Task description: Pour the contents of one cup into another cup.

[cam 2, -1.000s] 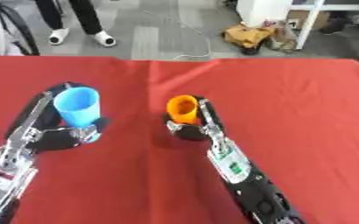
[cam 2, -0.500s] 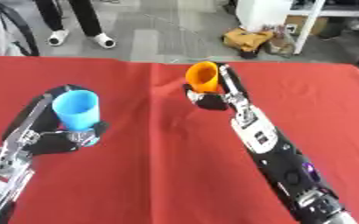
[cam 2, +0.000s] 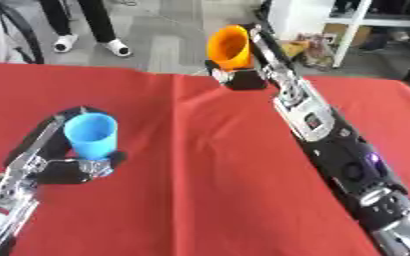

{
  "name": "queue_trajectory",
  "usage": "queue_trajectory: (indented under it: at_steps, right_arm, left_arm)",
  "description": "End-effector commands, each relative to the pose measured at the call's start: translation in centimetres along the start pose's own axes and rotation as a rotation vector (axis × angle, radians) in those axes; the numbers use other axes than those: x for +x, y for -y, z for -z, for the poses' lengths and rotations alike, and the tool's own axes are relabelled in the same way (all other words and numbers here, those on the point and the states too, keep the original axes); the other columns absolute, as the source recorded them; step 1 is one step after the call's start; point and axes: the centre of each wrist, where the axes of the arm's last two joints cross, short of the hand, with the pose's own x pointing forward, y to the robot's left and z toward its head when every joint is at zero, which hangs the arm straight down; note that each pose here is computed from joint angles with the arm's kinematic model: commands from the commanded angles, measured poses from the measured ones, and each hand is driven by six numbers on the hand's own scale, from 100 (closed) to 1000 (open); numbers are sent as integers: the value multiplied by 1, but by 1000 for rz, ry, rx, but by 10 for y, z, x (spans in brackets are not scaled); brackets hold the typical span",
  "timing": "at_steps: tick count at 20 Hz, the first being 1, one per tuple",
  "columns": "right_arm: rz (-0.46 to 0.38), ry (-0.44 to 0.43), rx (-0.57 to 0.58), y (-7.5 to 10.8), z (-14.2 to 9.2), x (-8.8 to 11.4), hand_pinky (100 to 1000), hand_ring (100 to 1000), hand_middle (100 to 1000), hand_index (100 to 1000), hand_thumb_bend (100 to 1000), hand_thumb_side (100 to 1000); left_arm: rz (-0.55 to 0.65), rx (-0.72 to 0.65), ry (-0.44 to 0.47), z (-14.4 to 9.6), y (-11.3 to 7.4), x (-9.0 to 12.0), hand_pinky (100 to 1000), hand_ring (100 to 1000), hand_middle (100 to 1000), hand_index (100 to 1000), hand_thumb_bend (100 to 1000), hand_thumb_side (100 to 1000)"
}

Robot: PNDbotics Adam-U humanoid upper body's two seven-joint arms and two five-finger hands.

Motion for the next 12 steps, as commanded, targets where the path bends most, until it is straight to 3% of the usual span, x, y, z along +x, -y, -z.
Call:
queue_trajectory:
  at_steps: [1,7,12]
  right_arm:
    - [-94,120,41,20,16,29,528,500,433,506,223,100]
    - [-171,239,133,20,33,62,533,502,436,509,226,100]
    - [-207,313,177,9,43,79,540,505,441,514,244,100]
  left_arm:
    - [28,-20,10,1,-4,2,437,446,477,614,518,100]
    - [60,-49,-10,-2,-2,-6,442,449,480,616,522,100]
    - [91,-87,-23,2,4,-13,444,451,483,622,524,100]
